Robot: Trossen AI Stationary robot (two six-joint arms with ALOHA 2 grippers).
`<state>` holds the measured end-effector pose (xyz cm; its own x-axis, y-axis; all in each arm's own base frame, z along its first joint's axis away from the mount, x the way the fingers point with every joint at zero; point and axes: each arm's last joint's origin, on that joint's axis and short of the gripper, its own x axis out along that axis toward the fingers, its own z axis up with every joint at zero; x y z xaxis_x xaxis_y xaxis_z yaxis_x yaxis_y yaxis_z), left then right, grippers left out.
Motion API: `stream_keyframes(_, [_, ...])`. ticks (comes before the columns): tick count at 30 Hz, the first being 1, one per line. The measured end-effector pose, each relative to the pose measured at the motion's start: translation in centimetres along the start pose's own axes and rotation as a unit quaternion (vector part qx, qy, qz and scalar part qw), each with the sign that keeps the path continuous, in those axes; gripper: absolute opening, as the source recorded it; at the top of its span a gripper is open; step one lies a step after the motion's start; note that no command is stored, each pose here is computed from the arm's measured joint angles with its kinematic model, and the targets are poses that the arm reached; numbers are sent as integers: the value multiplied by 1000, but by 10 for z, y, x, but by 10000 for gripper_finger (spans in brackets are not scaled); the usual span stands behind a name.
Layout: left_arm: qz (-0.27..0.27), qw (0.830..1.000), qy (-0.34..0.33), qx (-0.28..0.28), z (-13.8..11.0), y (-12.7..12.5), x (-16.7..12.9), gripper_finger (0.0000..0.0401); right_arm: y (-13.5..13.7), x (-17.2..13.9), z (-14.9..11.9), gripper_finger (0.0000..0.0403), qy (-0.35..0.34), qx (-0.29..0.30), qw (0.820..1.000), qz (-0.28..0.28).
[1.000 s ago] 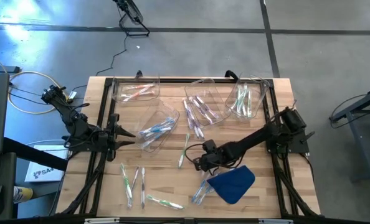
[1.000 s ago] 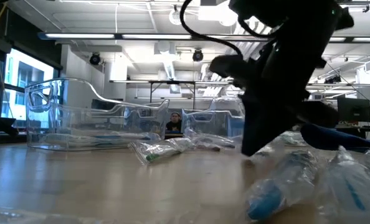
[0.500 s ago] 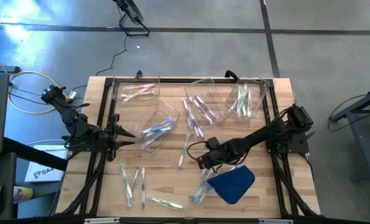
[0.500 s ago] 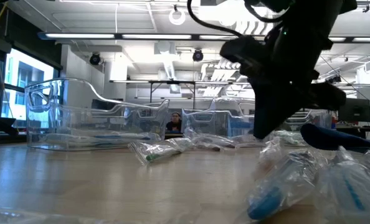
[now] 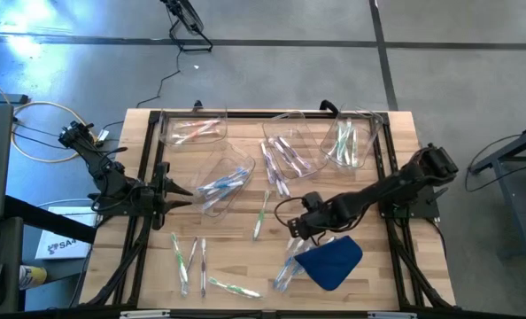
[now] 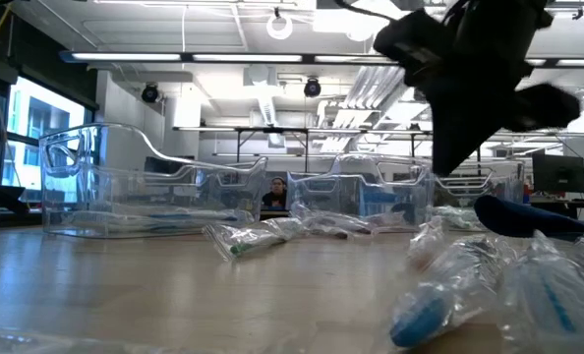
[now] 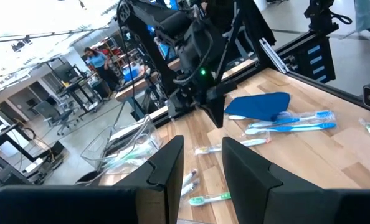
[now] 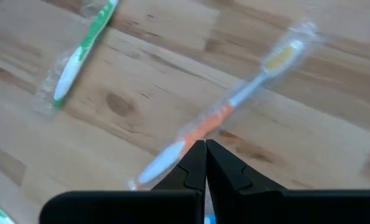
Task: Pick & Place Toothbrushes
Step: Put the orange toothbrush into the top left transparent bin
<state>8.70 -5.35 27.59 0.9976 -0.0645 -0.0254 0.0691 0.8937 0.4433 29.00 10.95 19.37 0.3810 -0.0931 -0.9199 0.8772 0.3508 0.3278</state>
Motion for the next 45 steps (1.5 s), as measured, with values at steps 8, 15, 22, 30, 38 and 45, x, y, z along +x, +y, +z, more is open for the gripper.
stream_keyframes(8, [0, 1000, -1, -13, 0, 0, 0, 106, 15, -29, -9, 3, -54, 67, 996, -8])
stream_keyframes(15, [0, 1000, -1, -28, 0, 0, 0, 106, 19, -28, -12, 3, -85, 80, 993, -4])
stream_keyframes(22, [0, 1000, -1, -28, 0, 0, 0, 106, 28, 3, -21, 3, -70, 93, 993, -9])
stream_keyframes(30, [0, 1000, -1, -27, 0, 0, 0, 106, 34, 14, -26, 3, -75, 96, 992, 15])
stream_keyframes(38, [0, 1000, 0, -26, 0, 0, 0, 106, 34, 15, -25, 3, -80, 92, 992, 16])
stream_keyframes(45, [0, 1000, 0, -26, 0, 0, 0, 106, 34, 15, -25, 3, -76, 92, 993, 14])
